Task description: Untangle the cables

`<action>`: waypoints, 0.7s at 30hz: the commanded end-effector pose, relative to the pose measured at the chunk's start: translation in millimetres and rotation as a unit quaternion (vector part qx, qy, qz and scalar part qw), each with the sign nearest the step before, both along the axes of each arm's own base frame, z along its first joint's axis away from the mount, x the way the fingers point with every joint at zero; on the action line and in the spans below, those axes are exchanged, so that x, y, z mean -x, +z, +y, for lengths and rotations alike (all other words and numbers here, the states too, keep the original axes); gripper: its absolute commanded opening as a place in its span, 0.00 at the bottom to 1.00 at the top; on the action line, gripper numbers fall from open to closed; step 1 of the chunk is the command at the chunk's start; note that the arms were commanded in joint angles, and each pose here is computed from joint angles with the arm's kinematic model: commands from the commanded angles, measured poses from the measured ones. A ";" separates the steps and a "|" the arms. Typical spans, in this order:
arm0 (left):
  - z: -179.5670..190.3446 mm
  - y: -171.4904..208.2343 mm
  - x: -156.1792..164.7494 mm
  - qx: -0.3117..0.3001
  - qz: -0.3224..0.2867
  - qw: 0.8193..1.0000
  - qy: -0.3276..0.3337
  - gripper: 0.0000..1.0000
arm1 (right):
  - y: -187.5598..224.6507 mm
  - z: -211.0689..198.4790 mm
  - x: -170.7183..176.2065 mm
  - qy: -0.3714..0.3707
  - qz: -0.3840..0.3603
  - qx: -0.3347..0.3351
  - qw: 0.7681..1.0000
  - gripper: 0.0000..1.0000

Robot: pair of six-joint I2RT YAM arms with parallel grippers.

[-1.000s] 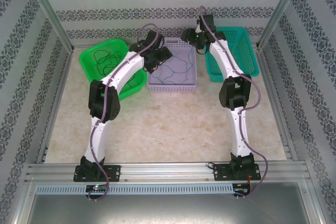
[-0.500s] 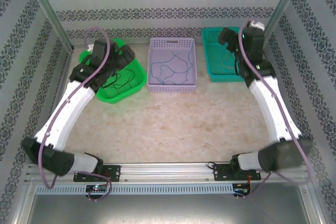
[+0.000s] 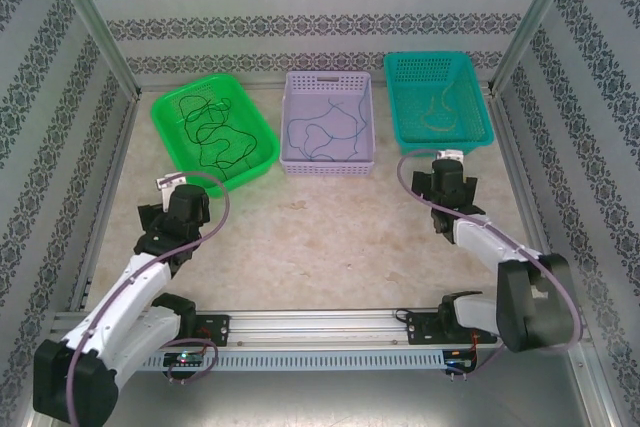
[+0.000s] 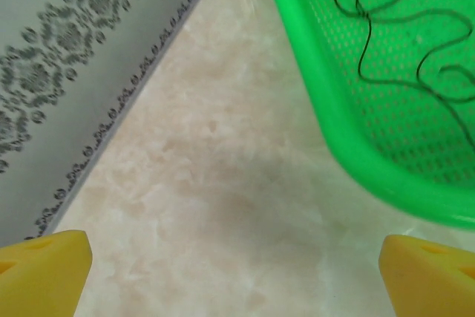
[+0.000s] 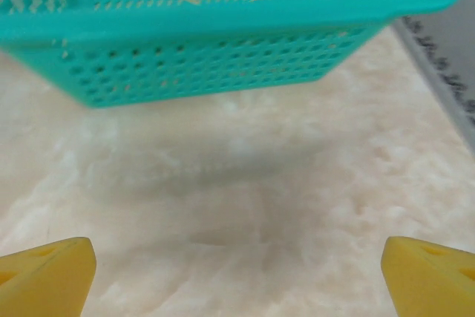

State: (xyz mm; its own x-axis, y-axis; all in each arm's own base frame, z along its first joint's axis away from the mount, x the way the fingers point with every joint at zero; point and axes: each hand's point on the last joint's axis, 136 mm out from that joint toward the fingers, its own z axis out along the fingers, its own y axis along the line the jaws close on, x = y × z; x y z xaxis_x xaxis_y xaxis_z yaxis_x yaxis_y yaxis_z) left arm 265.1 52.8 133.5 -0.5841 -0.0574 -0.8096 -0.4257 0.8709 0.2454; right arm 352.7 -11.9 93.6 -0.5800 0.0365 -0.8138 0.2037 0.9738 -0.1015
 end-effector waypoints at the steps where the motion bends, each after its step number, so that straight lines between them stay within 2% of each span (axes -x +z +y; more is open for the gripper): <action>1: -9.6 4.2 -36.2 0.039 -0.077 0.995 -0.042 1.00 | 32.1 35.1 -37.0 0.103 -0.109 0.007 0.989 0.98; 4: -1.8 -9.0 -55.0 0.077 -0.112 0.990 -0.026 1.00 | 23.5 38.6 -47.8 0.127 -0.107 0.019 0.986 0.98; 6: -2.6 -25.2 -69.8 0.096 -0.119 0.988 -0.033 1.00 | 19.2 27.4 -50.3 0.114 -0.108 -0.010 0.988 0.98; 9: -6.5 -25.7 -92.5 0.111 -0.144 0.982 -0.052 1.00 | 15.6 15.1 -43.6 0.107 -0.151 -0.048 0.982 0.98; 10: -4.8 -25.0 -98.7 0.111 -0.147 0.982 -0.050 0.99 | 13.6 17.9 -42.1 0.118 -0.161 -0.053 0.978 0.98; 11: -4.1 -30.4 -101.9 0.119 -0.123 0.984 -0.050 0.99 | 12.8 21.4 -42.9 0.129 -0.162 -0.055 0.977 0.98; 13: -12.3 -25.0 -108.1 0.102 -0.129 0.982 -0.096 1.00 | 11.7 19.5 -44.5 0.124 -0.149 -0.053 0.980 0.98; 16: -6.9 -21.2 -103.6 0.075 -0.170 0.978 -0.099 0.99 | 11.5 12.3 -44.4 0.097 -0.150 -0.042 0.983 0.98; 17: -3.9 -30.0 -100.0 0.072 -0.179 0.977 -0.091 0.99 | 11.8 12.8 -44.7 0.094 -0.152 -0.035 0.983 0.98; 18: -4.5 -25.4 -105.4 0.070 -0.210 0.970 -0.101 0.99 | 11.7 13.0 -44.1 0.093 -0.150 -0.034 0.984 0.98; 19: -14.5 -29.9 -112.4 0.083 -0.190 0.969 -0.134 1.00 | 12.2 13.5 -43.7 0.094 -0.152 -0.032 0.983 0.98; 20: -17.5 -43.0 -116.2 0.085 -0.160 0.974 -0.139 1.00 | 11.8 14.0 -43.4 0.094 -0.153 -0.029 0.983 0.98; 21: -19.8 -43.1 -124.1 0.078 -0.173 0.970 -0.149 1.00 | 11.7 14.6 -43.2 0.095 -0.152 -0.030 0.983 0.98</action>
